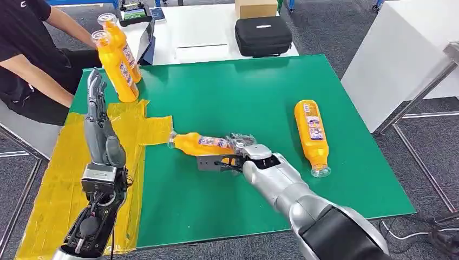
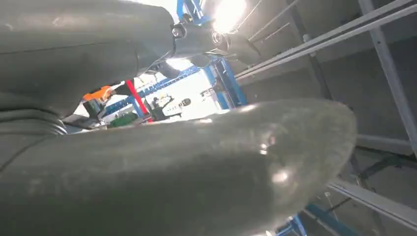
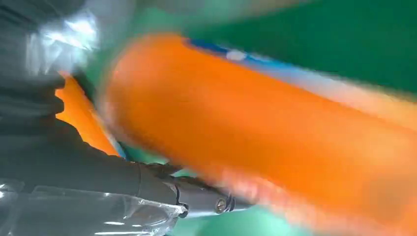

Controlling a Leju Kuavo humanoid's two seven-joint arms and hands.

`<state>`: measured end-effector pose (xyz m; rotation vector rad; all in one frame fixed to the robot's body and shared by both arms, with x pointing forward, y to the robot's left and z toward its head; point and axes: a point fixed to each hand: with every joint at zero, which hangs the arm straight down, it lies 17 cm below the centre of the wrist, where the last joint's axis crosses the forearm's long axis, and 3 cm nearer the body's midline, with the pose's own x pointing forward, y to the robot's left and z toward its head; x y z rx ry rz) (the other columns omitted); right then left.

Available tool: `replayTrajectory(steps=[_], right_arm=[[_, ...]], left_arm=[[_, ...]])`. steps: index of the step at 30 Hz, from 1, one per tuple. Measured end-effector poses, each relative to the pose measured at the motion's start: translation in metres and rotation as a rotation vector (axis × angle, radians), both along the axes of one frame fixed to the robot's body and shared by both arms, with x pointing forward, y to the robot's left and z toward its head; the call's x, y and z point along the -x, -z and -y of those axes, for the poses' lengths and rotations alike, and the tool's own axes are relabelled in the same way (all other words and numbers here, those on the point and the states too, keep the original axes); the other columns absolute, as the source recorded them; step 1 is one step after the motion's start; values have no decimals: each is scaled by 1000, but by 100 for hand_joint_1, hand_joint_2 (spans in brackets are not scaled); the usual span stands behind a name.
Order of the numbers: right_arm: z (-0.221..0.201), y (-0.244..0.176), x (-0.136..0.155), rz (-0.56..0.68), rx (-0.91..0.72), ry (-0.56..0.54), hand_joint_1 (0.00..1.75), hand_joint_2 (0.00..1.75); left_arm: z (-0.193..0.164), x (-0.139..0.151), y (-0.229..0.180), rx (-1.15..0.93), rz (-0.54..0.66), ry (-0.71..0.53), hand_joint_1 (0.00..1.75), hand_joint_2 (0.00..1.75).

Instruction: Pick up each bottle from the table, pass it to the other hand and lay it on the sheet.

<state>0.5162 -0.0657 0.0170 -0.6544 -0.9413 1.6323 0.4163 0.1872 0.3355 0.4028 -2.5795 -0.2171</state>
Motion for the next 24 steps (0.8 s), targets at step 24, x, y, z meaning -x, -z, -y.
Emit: replayTrajectory(steps=[24], right_arm=[[75, 62, 31, -119, 136, 192, 175, 175]], left_arm=[[-5, -11, -15, 33, 10, -15, 0, 0]])
